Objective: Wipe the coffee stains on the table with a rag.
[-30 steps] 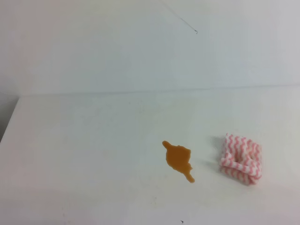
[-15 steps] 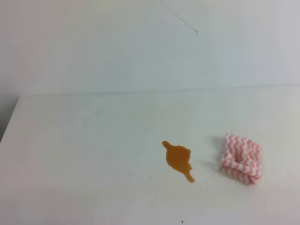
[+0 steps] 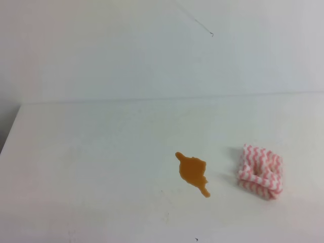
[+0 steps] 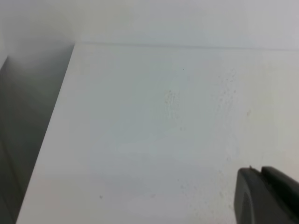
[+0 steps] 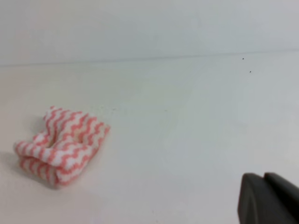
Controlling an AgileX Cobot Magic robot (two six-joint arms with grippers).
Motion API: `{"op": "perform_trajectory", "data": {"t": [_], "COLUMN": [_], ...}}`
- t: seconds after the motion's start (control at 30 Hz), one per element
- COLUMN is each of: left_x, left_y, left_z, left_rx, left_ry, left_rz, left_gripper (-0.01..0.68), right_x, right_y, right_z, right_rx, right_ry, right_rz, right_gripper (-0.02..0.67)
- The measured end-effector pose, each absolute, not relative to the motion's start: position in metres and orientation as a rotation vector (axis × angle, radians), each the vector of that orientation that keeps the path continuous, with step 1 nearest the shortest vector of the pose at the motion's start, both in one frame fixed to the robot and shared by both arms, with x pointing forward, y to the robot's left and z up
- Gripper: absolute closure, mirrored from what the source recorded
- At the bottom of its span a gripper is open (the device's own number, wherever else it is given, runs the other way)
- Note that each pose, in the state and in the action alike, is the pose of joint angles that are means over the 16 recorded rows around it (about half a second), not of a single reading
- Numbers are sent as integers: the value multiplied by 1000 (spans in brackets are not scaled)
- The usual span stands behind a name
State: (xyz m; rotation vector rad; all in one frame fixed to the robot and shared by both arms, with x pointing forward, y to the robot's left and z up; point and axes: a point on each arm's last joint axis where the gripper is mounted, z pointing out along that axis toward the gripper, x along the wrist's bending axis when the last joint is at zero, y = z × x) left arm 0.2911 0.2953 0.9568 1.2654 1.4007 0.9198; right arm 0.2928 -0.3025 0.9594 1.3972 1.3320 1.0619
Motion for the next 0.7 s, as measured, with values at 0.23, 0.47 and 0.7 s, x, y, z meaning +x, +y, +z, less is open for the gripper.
{"op": "perform_trajectory", "data": {"t": [0.23,0.47,0.7], "left_x": [291,291,291], "left_y": [295,295,295], "left_z": [958,958,957], "left_rx": [1264,1263,1265], "left_ry": [1399,1398,1400], "left_rz": [921,922,920], "left_gripper": [673,673,672], "right_x": [293,293,293], "right_y": [-302,-303,-303], "right_z": [959,959,960], "right_rx": [1397,1382,1362], "right_ry": [1332,1340,1350], "right_rz": [1062,1044,1022], "right_gripper": [653,653,653]}}
